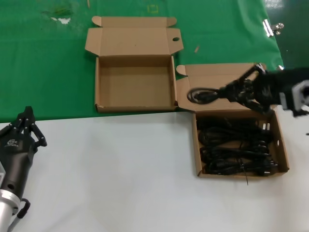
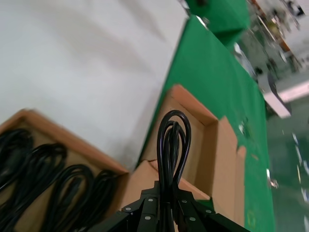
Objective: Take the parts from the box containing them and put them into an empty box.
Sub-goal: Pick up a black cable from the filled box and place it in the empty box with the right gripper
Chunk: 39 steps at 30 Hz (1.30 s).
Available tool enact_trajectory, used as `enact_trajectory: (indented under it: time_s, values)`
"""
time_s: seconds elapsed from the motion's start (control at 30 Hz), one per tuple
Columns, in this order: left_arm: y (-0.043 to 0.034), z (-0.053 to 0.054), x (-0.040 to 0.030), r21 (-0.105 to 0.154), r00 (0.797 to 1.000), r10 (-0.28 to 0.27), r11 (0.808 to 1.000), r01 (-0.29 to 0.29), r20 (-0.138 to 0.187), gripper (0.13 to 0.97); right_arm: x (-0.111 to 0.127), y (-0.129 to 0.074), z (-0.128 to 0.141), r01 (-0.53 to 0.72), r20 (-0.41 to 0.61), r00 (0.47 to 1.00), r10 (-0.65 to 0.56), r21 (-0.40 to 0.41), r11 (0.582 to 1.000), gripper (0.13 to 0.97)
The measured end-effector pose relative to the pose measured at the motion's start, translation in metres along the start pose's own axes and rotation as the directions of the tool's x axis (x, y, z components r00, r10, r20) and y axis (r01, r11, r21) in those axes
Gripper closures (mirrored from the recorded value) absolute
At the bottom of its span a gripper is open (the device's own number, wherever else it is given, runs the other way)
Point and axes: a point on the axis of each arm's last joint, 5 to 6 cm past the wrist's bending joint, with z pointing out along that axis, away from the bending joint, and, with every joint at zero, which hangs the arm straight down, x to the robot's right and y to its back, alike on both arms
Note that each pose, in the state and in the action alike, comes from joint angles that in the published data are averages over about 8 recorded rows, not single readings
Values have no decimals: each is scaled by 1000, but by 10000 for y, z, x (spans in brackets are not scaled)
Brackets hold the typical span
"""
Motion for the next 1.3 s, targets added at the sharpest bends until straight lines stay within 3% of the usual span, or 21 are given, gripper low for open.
enact_trajectory:
  time_s: [0.33,0.97,1.3]
  values:
    - [0,0,0,0,1000,0,1000,0,0,957,289,-202,412,-102,-31,994,101,-33,994,924]
    - [0,0,0,0,1000,0,1000,0,0,957,749,-450,1505,-32,-63,998,31,-17,999,924]
    - [0,0,0,0,1000,0,1000,0,0,957,846,-685,1939,-17,-83,996,14,-36,999,924]
